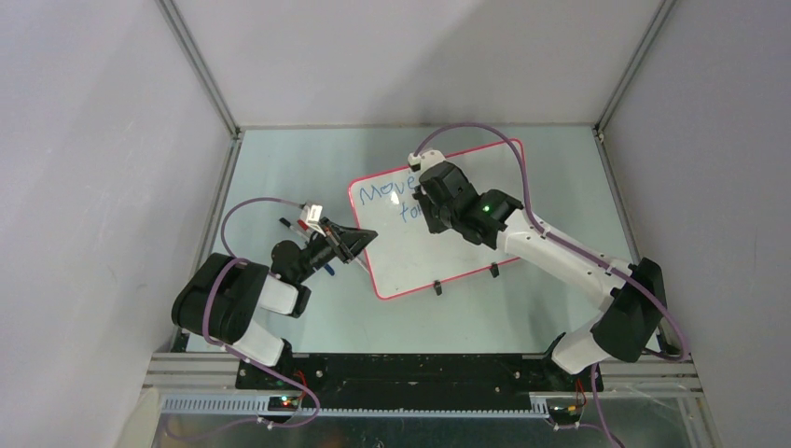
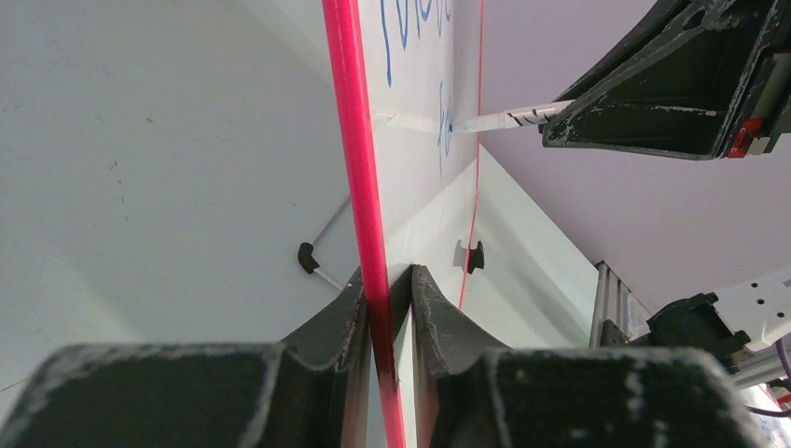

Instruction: Write a sentence on the whiteboard

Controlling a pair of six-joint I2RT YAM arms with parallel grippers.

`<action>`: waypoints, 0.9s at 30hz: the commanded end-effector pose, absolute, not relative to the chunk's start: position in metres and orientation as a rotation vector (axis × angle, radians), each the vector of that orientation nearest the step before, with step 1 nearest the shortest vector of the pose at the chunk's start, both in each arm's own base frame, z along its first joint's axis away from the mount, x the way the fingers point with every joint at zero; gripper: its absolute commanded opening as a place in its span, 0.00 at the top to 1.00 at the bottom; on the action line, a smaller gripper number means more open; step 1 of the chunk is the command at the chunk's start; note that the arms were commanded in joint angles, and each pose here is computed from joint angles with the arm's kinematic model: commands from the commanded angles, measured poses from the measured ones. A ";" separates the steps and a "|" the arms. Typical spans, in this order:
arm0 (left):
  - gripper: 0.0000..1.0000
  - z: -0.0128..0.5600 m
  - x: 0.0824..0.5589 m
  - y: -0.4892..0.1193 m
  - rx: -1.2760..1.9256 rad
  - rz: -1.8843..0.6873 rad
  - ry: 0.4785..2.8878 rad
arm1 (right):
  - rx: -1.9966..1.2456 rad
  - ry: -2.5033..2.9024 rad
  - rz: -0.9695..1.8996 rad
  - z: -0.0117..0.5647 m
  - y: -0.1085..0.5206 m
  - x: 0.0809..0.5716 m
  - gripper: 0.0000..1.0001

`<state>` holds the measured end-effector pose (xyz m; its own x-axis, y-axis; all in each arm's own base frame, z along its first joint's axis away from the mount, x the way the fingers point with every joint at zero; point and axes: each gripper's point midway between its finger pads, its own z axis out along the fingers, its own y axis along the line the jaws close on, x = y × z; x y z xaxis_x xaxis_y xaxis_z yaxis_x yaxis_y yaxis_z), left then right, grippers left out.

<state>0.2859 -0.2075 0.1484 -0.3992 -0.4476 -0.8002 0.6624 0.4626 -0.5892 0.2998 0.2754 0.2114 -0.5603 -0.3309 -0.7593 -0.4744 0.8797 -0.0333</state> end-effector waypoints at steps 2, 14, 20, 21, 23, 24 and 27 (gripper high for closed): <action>0.85 0.166 0.291 -0.209 0.247 -1.172 1.486 | -0.534 2.149 0.226 0.235 0.280 0.316 1.00; 0.85 0.165 0.291 -0.209 0.247 -1.173 1.489 | -0.518 2.145 0.212 0.237 0.277 0.321 1.00; 0.85 0.165 0.291 -0.209 0.247 -1.173 1.489 | -0.494 2.140 0.188 0.239 0.274 0.325 1.00; 0.85 0.165 0.291 -0.209 0.247 -1.173 1.489 | -0.492 2.139 0.189 0.239 0.274 0.326 1.00; 0.85 0.165 0.291 -0.209 0.248 -1.174 1.488 | -0.490 2.136 0.186 0.240 0.273 0.326 1.00; 0.85 0.165 0.291 -0.208 0.247 -1.173 1.488 | -0.485 2.134 0.182 0.241 0.272 0.327 1.00; 0.85 0.165 0.292 -0.208 0.247 -1.172 1.488 | -0.481 2.136 0.178 0.241 0.271 0.327 1.00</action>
<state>0.2860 -0.2074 0.1483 -0.3993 -0.4477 -0.8001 0.6620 0.4629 -0.5894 0.3111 0.2729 0.2218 -0.5474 -0.3113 -0.7768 -0.4475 0.8933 -0.0427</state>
